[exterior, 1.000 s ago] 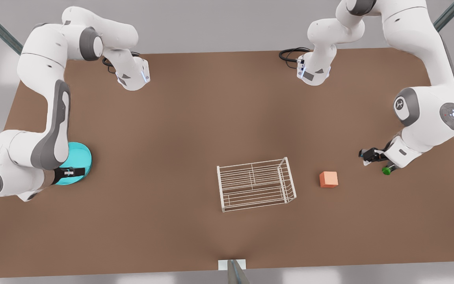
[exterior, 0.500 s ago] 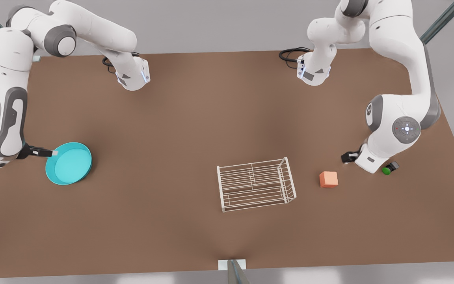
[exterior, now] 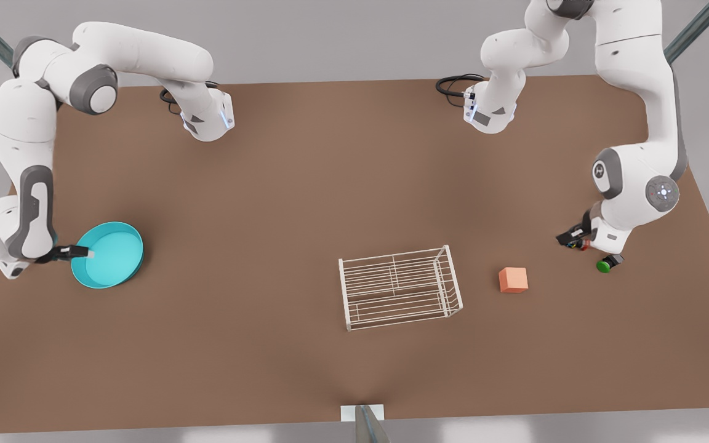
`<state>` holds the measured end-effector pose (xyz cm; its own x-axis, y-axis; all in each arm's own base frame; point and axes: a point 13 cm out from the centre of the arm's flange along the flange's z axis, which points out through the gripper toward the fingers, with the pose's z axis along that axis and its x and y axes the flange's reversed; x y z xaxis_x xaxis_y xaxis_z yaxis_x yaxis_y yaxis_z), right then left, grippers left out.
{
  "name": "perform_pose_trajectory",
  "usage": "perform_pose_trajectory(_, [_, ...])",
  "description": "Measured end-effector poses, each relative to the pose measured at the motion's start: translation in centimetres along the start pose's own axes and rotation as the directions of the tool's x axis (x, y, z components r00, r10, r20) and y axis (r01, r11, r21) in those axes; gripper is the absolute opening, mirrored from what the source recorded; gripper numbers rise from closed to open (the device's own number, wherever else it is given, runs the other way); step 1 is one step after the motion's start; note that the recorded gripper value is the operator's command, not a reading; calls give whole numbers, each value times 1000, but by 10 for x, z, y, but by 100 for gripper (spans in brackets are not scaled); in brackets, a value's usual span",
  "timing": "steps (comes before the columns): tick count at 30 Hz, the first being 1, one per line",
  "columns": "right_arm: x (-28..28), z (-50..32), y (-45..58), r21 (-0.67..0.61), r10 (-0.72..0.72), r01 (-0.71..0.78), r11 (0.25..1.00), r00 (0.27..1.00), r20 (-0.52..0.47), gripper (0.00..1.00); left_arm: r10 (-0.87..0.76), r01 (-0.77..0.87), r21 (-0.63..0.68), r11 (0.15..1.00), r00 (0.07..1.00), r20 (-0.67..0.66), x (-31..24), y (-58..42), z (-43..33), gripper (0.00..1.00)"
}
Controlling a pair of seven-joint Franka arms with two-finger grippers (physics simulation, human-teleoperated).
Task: Place the plate on the shelf with right arm and place the red button switch in the plate with left arm
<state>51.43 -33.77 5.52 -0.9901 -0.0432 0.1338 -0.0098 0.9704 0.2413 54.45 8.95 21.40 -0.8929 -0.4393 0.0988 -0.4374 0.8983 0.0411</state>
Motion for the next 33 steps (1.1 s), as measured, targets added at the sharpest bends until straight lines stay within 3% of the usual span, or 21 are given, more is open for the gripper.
perform_pose_trajectory(3, [-2,4,5,-9,-49,49,999,999,5,92,-85,85,42,995,996,-5,-8,12,19,100])
perform_pose_trajectory(10, [-4,14,-4,34,-162,162,986,987,-12,59,-214,212,123,970,977,4,-8,16,58,100])
perform_pose_trajectory(12, [-4,13,-9,42,-177,178,983,984,-7,33,-268,263,158,952,963,7,-14,28,60,100])
perform_pose_trajectory(14, [-6,11,-8,45,-198,198,979,980,-3,20,-295,289,175,941,955,6,-13,34,69,100])
perform_pose_trajectory(25, [-15,-33,8,55,-285,283,958,958,29,8,-345,328,196,924,937,59,-34,64,107,100])
perform_pose_trajectory(33, [-10,-93,42,18,-316,315,949,947,55,8,-298,285,141,948,951,82,-34,83,123,100])
